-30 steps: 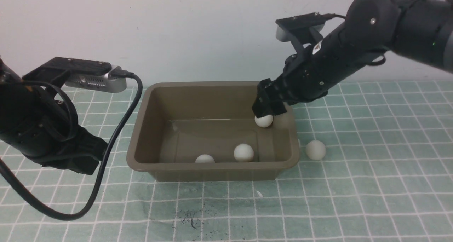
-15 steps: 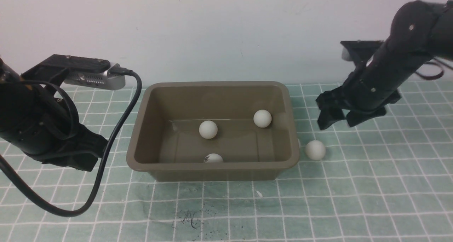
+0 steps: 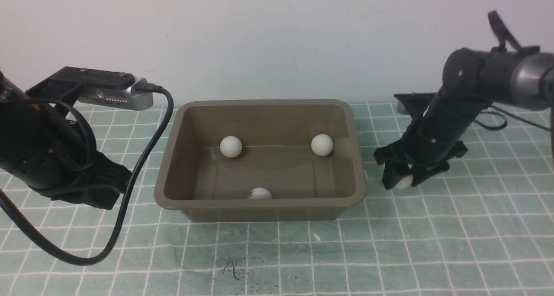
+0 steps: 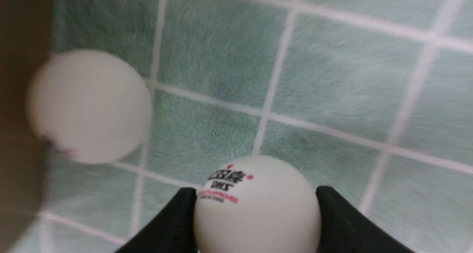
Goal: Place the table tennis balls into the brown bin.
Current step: 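Reach for and grasp a ping pong ball on the table, then release the ping pong ball into the bin and lift the gripper away, then reach for and grasp a ping pong ball on the table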
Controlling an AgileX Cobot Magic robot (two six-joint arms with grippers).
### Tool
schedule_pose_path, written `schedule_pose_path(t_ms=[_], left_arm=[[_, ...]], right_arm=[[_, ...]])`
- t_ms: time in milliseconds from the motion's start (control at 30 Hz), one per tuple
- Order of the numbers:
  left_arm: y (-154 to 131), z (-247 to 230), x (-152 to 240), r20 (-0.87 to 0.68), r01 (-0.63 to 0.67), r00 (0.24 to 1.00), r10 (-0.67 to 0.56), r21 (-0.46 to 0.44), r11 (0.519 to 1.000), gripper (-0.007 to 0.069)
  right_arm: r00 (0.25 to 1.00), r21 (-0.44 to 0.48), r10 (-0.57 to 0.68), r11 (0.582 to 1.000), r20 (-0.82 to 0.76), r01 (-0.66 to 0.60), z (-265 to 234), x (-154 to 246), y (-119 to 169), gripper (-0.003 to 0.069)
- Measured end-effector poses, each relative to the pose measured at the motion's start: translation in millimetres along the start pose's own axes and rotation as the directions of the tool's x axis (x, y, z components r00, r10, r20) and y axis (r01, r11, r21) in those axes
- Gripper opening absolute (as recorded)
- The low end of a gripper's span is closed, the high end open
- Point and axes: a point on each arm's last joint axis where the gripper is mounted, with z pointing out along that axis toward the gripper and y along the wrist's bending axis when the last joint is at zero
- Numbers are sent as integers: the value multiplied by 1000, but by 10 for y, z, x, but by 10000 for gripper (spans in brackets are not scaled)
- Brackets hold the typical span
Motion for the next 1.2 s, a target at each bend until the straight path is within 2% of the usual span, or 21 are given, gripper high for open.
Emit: schedule_pose_path(t_ms=[133,200,333,400,533,600,667,700,733,800,867,933,1000,1100,1200], left_arm=[[0,0,-2,2,0,1000,0,0,1000,-5],[1,0,-3,3,0,1000,0,-1,1000,-5],[0,0,-3,3,0,1000,0,0,1000,-5],[-1,0,0,0,0,1000,0,1,1000,-5],[-3,0,9,-9,0,1000,0,3,1000,-5],[-4,0,15,-16,0,1000,0,5,1000,-5],[-6,0,21,-23,1,1000,0,7,1000,-5],[-6,0,21,-23,1,1000,0,7,1000,-5],[-6,0,26,-29,0,1000,0,7,1000,-5],[-9,-1,37,-41,0,999,0,10,1000,-5],[-10,-1,47,-52,0,999,1,11,1000,-5],[-10,-1,47,-52,0,999,1,11,1000,-5],[-10,-1,48,-52,0,999,1,11,1000,-5],[-8,-1,48,-53,-1,999,2,8,1000,-5],[-1,-1,50,-55,-5,998,5,2,1000,-5]], right_arm=[[990,-107,-3,994,143,19,-516,-100,328,361],[970,-144,-99,981,221,132,-657,-128,613,361],[945,-174,-207,951,253,255,-573,-134,1037,366],[945,-179,-222,947,240,268,-509,-160,1102,410],[946,-91,-261,955,192,282,-561,-223,957,590],[952,-15,-251,966,176,257,-635,-257,797,627],[968,68,-197,980,154,188,-641,-285,541,627],[970,74,-190,981,153,180,-639,-290,517,625],[981,98,-133,988,138,120,-593,-294,357,609],[994,114,-50,993,93,39,-416,-286,143,559],[999,101,-5,995,52,0,-233,-276,58,523],[1000,72,11,997,24,-13,-92,-270,59,503],[1000,-10,4,1000,13,-4,81,-274,179,493],[999,-71,-31,997,42,34,129,-286,361,496],[997,-81,-44,996,60,49,134,-291,437,506]])
